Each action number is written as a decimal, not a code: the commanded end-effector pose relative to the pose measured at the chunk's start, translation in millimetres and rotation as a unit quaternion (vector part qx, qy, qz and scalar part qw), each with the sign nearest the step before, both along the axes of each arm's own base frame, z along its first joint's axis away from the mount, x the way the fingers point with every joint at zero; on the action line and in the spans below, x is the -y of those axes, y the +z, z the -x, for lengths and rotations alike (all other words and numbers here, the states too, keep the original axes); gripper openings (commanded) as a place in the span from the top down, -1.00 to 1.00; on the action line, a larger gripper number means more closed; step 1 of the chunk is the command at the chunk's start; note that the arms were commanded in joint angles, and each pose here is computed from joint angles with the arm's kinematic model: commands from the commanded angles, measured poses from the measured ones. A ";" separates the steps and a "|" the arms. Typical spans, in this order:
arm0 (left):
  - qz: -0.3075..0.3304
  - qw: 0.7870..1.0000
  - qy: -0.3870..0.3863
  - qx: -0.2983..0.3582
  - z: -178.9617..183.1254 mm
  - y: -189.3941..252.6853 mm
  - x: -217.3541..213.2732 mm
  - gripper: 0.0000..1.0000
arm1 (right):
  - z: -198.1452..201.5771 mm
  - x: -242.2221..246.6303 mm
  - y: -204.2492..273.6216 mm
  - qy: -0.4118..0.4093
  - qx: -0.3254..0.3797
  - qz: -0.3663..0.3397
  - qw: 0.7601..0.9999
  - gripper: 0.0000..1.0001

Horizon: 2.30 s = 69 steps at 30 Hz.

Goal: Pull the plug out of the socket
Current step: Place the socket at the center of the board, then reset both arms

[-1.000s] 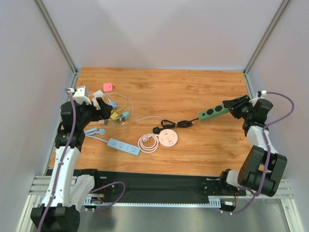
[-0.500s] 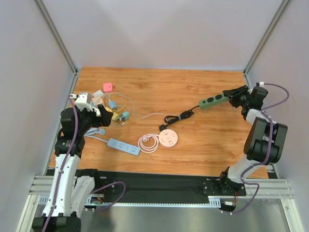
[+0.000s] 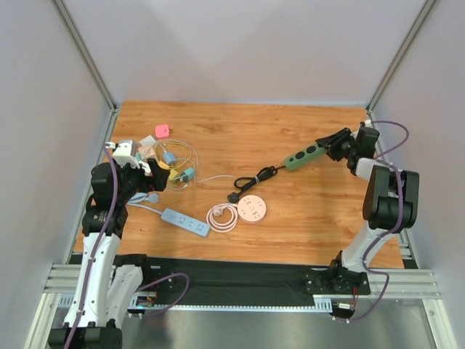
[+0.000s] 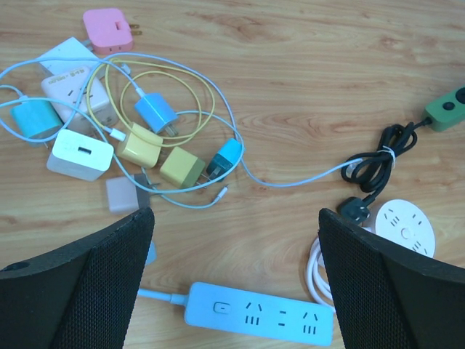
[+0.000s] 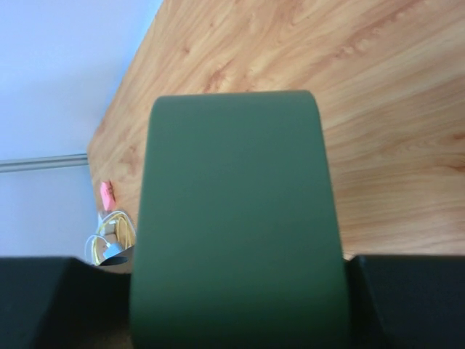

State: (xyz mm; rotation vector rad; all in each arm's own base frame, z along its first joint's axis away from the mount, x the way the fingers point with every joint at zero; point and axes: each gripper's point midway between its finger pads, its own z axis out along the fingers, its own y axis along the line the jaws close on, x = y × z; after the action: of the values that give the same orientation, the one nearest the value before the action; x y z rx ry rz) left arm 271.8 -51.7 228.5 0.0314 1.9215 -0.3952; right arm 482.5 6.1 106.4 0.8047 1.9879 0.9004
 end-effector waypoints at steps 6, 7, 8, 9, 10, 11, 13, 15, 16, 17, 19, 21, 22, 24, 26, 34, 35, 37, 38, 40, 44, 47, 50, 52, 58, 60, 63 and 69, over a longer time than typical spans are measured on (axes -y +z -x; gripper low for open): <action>-0.006 1.000 -0.009 0.011 2.3 3.6 1.1 -1.00 | 33.9 -6.0 -34.7 0.066 -0.039 0.063 0.995 0.02; -0.006 1.000 -0.008 0.012 2.7 3.7 0.7 -0.99 | 35.2 -4.7 -35.1 0.066 -0.040 0.066 0.995 -0.02; -0.006 1.000 -0.008 0.013 2.9 4.1 0.7 -0.99 | 35.6 -1.5 -33.8 0.065 -0.039 0.070 0.995 -0.15; -0.006 1.000 -0.010 0.013 3.0 4.1 1.4 -0.99 | 36.9 0.4 -33.9 0.069 -0.039 0.079 0.994 -0.21; -0.006 1.000 -0.010 0.014 3.2 4.5 1.4 -0.99 | 39.6 2.2 -31.5 0.070 -0.039 0.082 0.993 -0.31; -0.006 1.000 -0.010 0.014 3.5 4.2 1.4 -0.99 | 39.3 6.7 -28.4 0.068 -0.035 0.089 0.993 -0.45; -0.006 1.000 -0.010 0.016 3.8 5.6 1.4 -0.99 | 41.9 12.0 -20.3 0.072 -0.025 0.105 0.992 -0.57; -0.006 1.000 -0.012 0.017 4.1 6.1 1.8 -0.99 | 45.8 18.8 -15.8 0.070 -0.024 0.115 0.991 -0.69; -0.006 1.000 -0.012 0.018 4.2 6.8 2.1 -0.99 | 46.8 21.5 -7.0 0.071 -0.011 0.128 0.989 -0.71; -0.005 1.000 -0.012 0.021 4.8 7.9 2.2 -0.99 | 48.7 24.9 -3.7 0.070 -0.007 0.133 0.989 -0.73; -0.005 1.000 -0.013 0.021 4.7 7.6 2.3 -0.99 | 56.4 24.5 3.7 0.079 -0.004 0.140 0.987 -0.74; -0.005 1.000 -0.013 0.023 5.3 8.4 2.6 -0.99 | 63.1 23.4 13.3 0.087 0.003 0.147 0.985 -0.74; -0.005 1.000 -0.015 0.024 5.8 9.2 3.2 -0.99 | 65.4 22.2 16.9 0.101 0.013 0.158 0.982 -0.75; -0.005 1.000 -0.015 0.025 5.6 9.5 3.2 -0.99 | 73.6 16.0 27.3 0.127 0.030 0.170 0.977 -0.76; -0.005 1.000 -0.015 0.025 5.6 9.5 3.2 -0.99 | 81.6 7.4 34.0 0.168 0.053 0.182 0.967 -0.78; -0.004 0.999 -0.020 0.027 6.1 10.1 4.7 -0.99 | 121.6 -20.7 64.6 0.280 0.120 0.208 0.929 -0.82; -0.003 0.999 -0.021 0.026 6.2 9.4 5.2 -0.99 | 125.4 -22.4 68.4 0.286 0.124 0.214 0.926 -0.82; -0.004 0.999 -0.023 0.026 6.3 9.1 5.6 -0.99 | 135.7 -21.8 77.9 0.293 0.129 0.238 0.917 -0.87; -0.004 0.999 -0.024 0.026 6.2 9.5 5.9 -0.99 | 143.8 -22.5 85.5 0.294 0.132 0.250 0.913 -0.89; -0.004 0.999 -0.027 0.028 6.4 9.9 6.6 -0.99 | 147.0 -13.0 91.3 0.277 0.127 0.290 0.907 -1.00; -0.005 0.999 -0.022 0.028 6.0 9.3 4.8 -0.99 | 157.5 7.6 109.9 0.215 0.120 0.362 0.899 -1.00; -0.006 0.999 -0.019 0.025 5.6 7.5 4.1 -0.99 | 163.5 22.2 115.9 0.161 0.106 0.387 0.902 -1.00; -0.007 1.000 -0.016 0.020 4.0 5.1 2.8 -0.99 | 166.0 34.0 124.4 0.108 0.100 0.398 0.906 -1.00; -0.008 1.000 -0.015 0.019 3.6 4.6 2.2 -0.99 | 168.6 41.5 120.7 0.082 0.085 0.402 0.908 -1.00; -0.012 1.000 -0.008 0.012 2.3 0.3 -0.3 -0.99 | 168.8 66.8 119.4 -0.011 0.058 0.406 0.912 -1.00; -0.014 1.000 -0.003 0.012 2.1 0.1 -2.2 -0.99 | 167.0 75.6 121.0 -0.043 0.048 0.406 0.912 -1.00; -0.017 1.000 0.003 0.010 1.6 -1.2 -4.5 -0.99 | 167.5 90.0 119.7 -0.081 0.021 0.407 0.909 -1.00; -0.019 1.000 0.007 0.009 1.2 -2.1 -6.1 -0.99 | 171.5 102.9 121.5 -0.115 -0.003 0.413 0.904 -1.00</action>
State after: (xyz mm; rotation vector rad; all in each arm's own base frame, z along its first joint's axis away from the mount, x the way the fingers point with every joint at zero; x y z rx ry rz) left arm 269.6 -50.1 227.7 0.0449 1.9128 -0.3771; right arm 308.3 -80.4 206.5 0.4359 2.0385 -0.0447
